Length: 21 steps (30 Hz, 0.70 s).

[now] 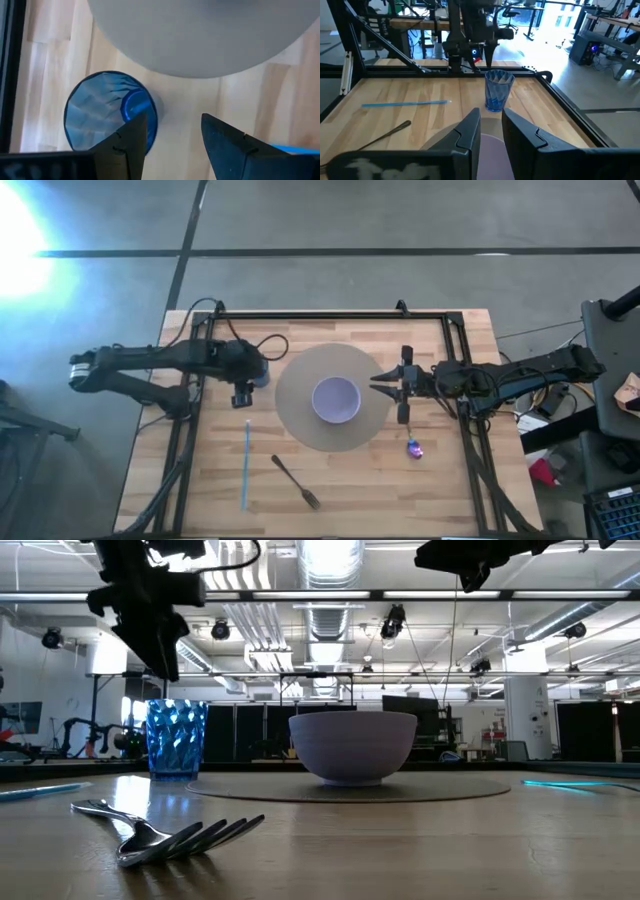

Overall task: Pick & Place Utensil
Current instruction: Put the blue cup on the gray table mat to the top left of the purple bowl

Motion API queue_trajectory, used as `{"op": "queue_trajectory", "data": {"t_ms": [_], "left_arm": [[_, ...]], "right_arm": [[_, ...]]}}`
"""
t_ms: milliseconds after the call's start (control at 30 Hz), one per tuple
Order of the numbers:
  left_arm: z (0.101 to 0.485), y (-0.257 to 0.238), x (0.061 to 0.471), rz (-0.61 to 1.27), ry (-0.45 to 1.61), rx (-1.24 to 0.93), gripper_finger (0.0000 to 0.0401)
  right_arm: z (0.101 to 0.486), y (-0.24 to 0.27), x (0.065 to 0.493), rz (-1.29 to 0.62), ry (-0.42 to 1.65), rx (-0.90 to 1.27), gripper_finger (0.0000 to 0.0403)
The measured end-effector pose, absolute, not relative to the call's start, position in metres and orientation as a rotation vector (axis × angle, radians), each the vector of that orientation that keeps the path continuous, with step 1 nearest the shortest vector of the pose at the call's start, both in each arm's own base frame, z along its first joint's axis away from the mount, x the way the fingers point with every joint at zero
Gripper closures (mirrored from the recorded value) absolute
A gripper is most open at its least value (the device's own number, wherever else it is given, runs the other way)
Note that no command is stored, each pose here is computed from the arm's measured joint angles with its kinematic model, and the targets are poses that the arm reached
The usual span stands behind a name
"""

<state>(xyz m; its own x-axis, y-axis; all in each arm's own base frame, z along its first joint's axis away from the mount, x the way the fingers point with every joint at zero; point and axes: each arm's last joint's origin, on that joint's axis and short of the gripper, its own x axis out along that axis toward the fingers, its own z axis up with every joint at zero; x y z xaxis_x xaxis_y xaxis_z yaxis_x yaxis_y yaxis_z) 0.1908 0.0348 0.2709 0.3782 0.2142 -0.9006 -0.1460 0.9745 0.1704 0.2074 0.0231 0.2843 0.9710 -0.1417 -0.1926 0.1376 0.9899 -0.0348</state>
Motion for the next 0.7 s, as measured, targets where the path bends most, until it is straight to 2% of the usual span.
{"op": "queue_trajectory", "data": {"t_ms": [700], "left_arm": [[0.247, 0.043, 0.211, 0.278, 1.295, 0.093, 0.0222]], "right_arm": [[0.283, 0.023, 0.207, -0.141, 0.198, -0.019, 0.0315]]}}
